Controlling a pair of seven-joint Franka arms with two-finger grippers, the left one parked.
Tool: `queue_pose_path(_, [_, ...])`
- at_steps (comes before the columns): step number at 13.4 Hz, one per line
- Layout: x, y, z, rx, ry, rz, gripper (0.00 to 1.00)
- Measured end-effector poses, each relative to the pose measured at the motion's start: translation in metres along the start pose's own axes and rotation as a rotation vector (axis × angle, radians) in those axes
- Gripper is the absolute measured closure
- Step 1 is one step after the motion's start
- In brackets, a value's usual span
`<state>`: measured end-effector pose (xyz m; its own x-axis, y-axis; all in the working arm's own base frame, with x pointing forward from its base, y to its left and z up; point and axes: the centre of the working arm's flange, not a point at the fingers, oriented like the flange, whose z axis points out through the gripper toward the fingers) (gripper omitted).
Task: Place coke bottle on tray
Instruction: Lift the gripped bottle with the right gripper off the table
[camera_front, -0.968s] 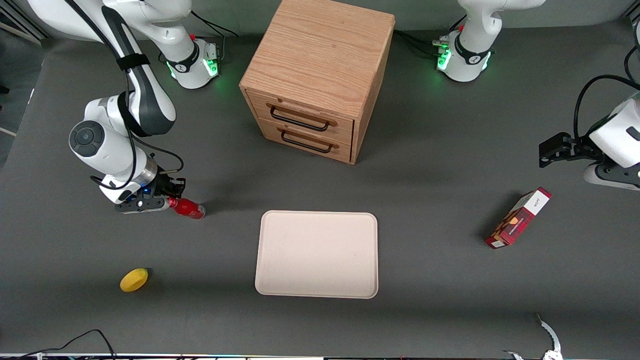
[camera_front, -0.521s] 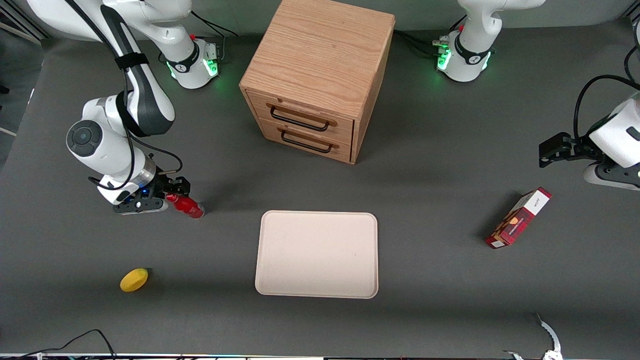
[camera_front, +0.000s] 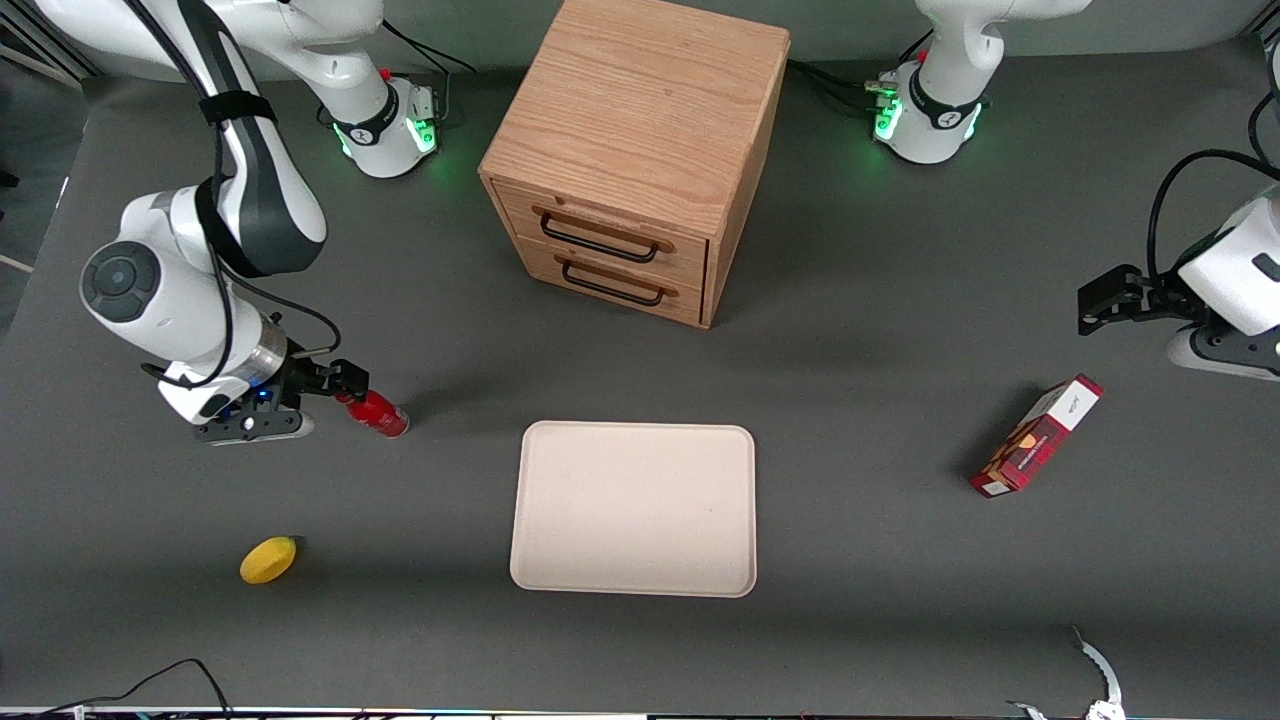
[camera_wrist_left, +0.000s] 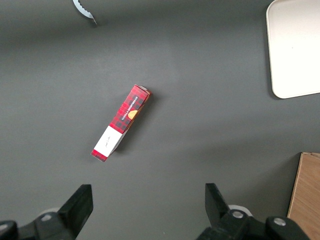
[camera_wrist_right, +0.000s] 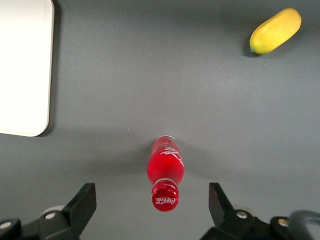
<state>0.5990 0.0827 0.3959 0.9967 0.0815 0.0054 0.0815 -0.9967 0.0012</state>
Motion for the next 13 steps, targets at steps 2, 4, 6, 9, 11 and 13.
queue_pose_path(2, [0.008,0.001,-0.01,0.0,-0.024,-0.019,0.0])
queue_pose_path(4, [0.007,0.001,0.001,0.0,-0.064,-0.036,0.0])
queue_pose_path(6, [0.002,0.003,0.021,0.0,-0.097,-0.042,0.0])
queue_pose_path(9, [-0.006,0.004,0.044,-0.008,-0.1,-0.065,0.0])
queue_pose_path(11, [-0.011,0.004,0.056,-0.009,-0.098,-0.071,0.02])
queue_pose_path(13, [-0.015,0.005,0.064,-0.01,-0.095,-0.074,0.06])
